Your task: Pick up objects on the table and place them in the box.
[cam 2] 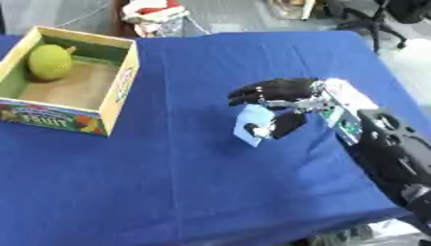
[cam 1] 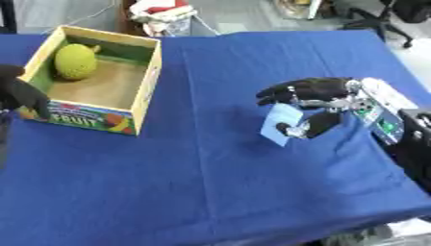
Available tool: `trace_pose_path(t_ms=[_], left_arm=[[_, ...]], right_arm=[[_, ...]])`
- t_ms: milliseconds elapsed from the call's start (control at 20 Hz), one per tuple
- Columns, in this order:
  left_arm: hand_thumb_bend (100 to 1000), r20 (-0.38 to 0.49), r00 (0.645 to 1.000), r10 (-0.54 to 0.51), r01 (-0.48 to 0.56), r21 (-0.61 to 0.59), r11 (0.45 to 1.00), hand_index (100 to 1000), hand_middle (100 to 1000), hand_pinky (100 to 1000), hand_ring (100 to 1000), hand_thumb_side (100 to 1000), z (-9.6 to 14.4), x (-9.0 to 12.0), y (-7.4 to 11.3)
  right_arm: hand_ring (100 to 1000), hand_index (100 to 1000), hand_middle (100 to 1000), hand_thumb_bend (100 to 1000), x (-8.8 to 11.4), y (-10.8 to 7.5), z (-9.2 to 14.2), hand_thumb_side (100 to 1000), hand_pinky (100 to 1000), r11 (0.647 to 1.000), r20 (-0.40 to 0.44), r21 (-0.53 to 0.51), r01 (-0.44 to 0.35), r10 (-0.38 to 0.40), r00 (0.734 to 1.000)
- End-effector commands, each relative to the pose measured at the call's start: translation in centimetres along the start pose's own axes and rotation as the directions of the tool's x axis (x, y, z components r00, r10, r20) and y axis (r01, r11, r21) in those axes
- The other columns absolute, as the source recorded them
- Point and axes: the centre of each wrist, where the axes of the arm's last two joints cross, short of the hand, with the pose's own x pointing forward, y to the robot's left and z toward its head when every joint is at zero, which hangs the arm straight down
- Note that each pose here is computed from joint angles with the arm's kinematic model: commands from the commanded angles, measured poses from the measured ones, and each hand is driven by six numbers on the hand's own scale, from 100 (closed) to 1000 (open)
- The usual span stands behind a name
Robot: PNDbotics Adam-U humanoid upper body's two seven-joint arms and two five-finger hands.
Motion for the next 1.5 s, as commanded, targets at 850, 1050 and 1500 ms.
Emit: trace_pose_path(t_ms=[850, 1050, 1500], left_arm=[[100, 0.010, 1.000, -0.028, 0.028, -0.004, 1.000, 691, 387, 380, 492, 739, -0.3, 0.5, 0.4], [100, 0.012, 1.000, -0.029, 0.029, -0.003, 1.000, 690, 386, 380, 492, 738, -0.3, 0.5, 0.4], [100, 0.012, 0.999, -0.029, 0.029, -0.002, 1.000, 689, 386, 379, 491, 736, -0.3, 0.5, 0.4]], right_arm=[[995, 1000, 1000, 100, 0.0, 0.0, 0.3, 834, 886, 0.949, 0.128, 0.227, -0.220, 0.195, 0.972], [996, 1000, 1000, 100, -0.5, 0.3, 0.7, 828, 886, 0.952, 0.102, 0.222, -0.210, 0.191, 0.976], [807, 1000, 978, 100, -0.6, 0.8, 0.7, 516, 667, 0.963, 0.096, 0.180, -0.199, 0.184, 0.978]])
